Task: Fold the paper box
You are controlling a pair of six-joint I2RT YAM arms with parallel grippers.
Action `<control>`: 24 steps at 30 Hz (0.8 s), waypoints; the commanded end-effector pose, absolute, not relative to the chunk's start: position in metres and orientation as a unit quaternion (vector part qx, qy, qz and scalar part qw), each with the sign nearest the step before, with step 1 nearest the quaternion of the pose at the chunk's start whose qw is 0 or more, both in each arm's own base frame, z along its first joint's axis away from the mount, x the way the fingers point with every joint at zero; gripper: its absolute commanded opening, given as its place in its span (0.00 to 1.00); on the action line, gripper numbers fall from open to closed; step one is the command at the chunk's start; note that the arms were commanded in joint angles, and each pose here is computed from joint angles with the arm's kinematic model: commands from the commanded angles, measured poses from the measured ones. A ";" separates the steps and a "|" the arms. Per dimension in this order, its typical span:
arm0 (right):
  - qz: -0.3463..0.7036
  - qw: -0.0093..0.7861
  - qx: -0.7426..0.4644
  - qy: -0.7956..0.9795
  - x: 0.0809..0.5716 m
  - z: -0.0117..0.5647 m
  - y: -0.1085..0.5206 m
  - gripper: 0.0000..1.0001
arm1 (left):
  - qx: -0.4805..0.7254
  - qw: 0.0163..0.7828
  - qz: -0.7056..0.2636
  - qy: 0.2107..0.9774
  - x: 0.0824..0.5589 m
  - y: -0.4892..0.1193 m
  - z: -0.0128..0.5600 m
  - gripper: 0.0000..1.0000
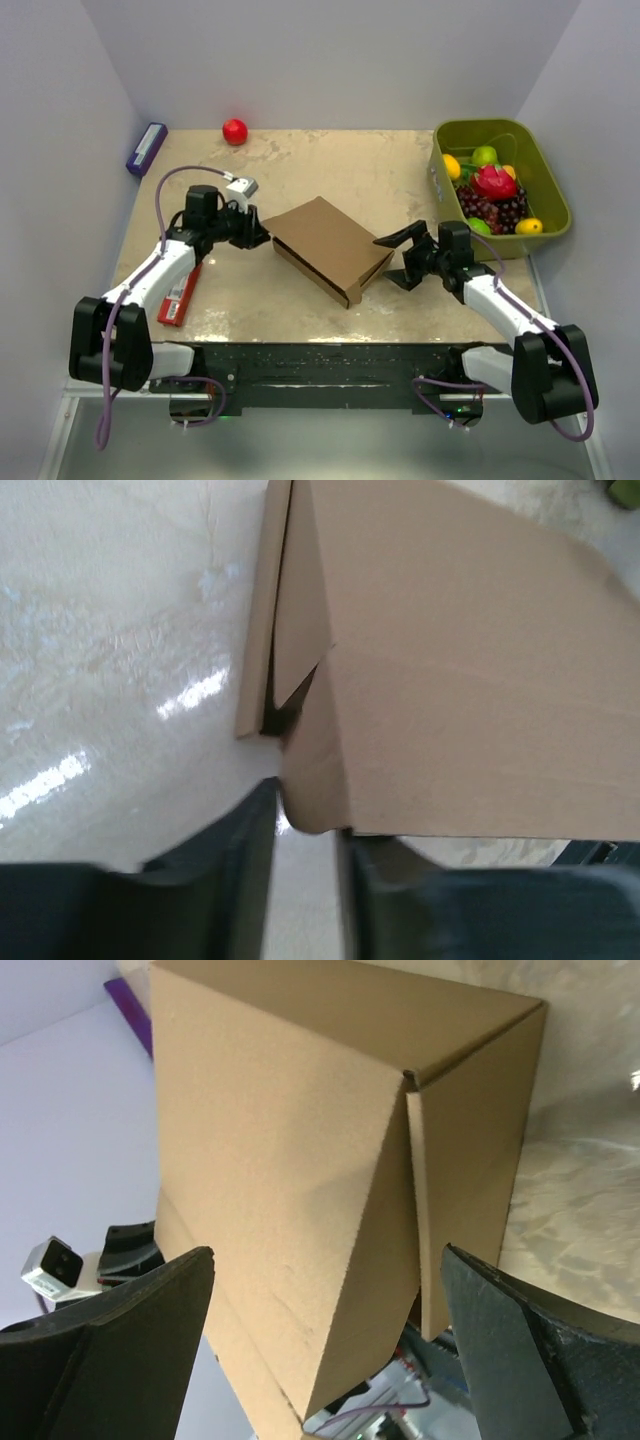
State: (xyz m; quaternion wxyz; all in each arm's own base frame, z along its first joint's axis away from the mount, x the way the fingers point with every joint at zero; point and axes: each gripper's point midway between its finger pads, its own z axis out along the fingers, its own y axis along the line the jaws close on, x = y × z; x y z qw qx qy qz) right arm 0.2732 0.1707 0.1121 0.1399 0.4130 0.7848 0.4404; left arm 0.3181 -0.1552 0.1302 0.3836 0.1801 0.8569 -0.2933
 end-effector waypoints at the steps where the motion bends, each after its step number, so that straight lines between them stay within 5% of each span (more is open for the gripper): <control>1: 0.413 0.205 0.389 0.798 0.278 0.107 0.156 0.99 | 0.170 0.355 -0.277 0.877 0.302 -0.147 0.114 0.48; 5: 0.410 0.206 0.388 0.799 0.270 0.099 0.154 0.98 | 0.159 0.359 -0.263 0.882 0.294 -0.140 0.120 0.74; 8: 0.408 0.227 0.374 0.801 0.272 0.110 0.152 0.98 | 0.152 0.365 -0.273 0.877 0.282 -0.141 0.135 0.82; 16: 0.377 0.285 0.341 0.813 0.281 0.128 0.139 0.94 | 0.133 0.434 -0.280 0.846 0.283 -0.140 0.206 0.90; 24: 0.320 0.367 0.292 0.823 0.282 0.165 0.128 0.88 | 0.110 0.495 -0.264 0.821 0.335 -0.140 0.250 0.90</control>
